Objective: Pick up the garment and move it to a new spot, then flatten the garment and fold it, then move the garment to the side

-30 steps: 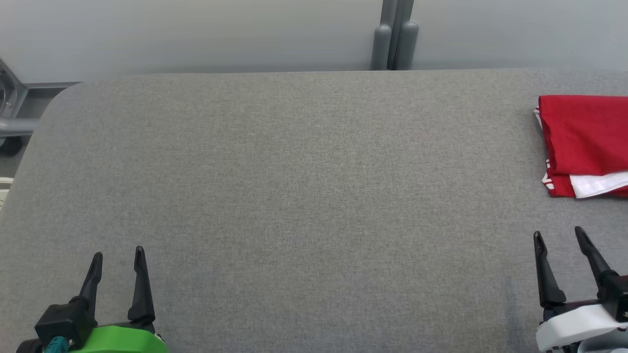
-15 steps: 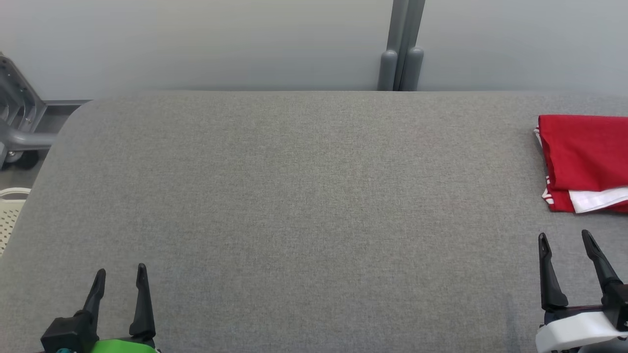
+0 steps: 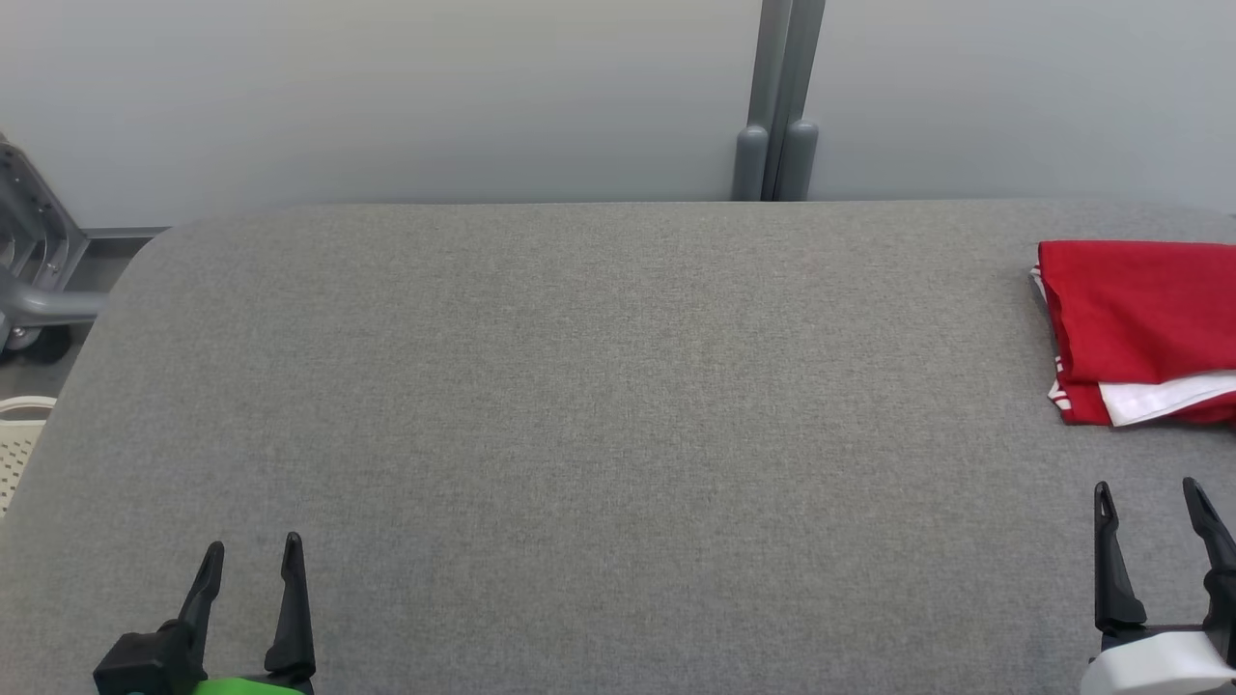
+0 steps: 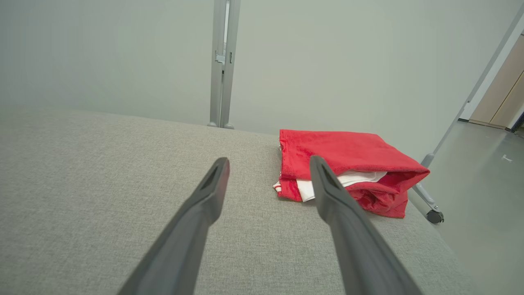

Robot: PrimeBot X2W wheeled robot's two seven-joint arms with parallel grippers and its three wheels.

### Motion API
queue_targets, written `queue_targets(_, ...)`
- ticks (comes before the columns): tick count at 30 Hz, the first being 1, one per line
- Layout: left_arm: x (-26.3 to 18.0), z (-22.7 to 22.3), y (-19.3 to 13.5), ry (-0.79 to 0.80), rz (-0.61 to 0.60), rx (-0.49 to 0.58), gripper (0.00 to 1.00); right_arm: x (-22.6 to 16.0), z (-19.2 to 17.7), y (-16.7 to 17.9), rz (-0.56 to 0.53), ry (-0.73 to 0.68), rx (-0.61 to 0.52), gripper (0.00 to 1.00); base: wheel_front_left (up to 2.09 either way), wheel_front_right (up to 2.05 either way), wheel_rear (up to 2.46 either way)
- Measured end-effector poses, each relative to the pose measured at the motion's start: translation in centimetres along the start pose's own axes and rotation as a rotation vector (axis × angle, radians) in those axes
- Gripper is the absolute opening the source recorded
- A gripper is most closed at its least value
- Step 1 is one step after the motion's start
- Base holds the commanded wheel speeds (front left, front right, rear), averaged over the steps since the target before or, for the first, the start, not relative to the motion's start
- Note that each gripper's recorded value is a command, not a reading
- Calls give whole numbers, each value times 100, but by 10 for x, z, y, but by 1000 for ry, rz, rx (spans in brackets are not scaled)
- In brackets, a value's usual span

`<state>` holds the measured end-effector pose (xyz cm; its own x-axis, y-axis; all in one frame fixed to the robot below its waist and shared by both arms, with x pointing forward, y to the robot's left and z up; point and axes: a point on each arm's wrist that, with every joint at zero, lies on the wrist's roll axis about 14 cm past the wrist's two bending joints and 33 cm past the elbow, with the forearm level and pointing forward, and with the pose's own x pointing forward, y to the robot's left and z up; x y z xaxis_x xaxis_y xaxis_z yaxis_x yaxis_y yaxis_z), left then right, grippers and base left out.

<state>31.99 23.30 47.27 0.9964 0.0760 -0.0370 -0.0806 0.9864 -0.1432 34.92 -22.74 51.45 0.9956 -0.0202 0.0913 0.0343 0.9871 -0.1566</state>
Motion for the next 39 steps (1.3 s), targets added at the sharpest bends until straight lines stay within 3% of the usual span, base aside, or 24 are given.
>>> queue_targets(35, -1, -8, -4, 12, -3, -10, 100, -6, -5, -2, -26, 18, 15, 100, 0, 0, 0)
queue_targets(36, -1, -8, -4, 12, -4, -10, 0, -6, -5, -2, -26, 17, 14, 0, 0, 0, 0)
queue_targets(39, -3, -17, -5, 40, -2, -16, 0, -9, -14, 1, -26, 46, 29, 0, 0, 0, 0)
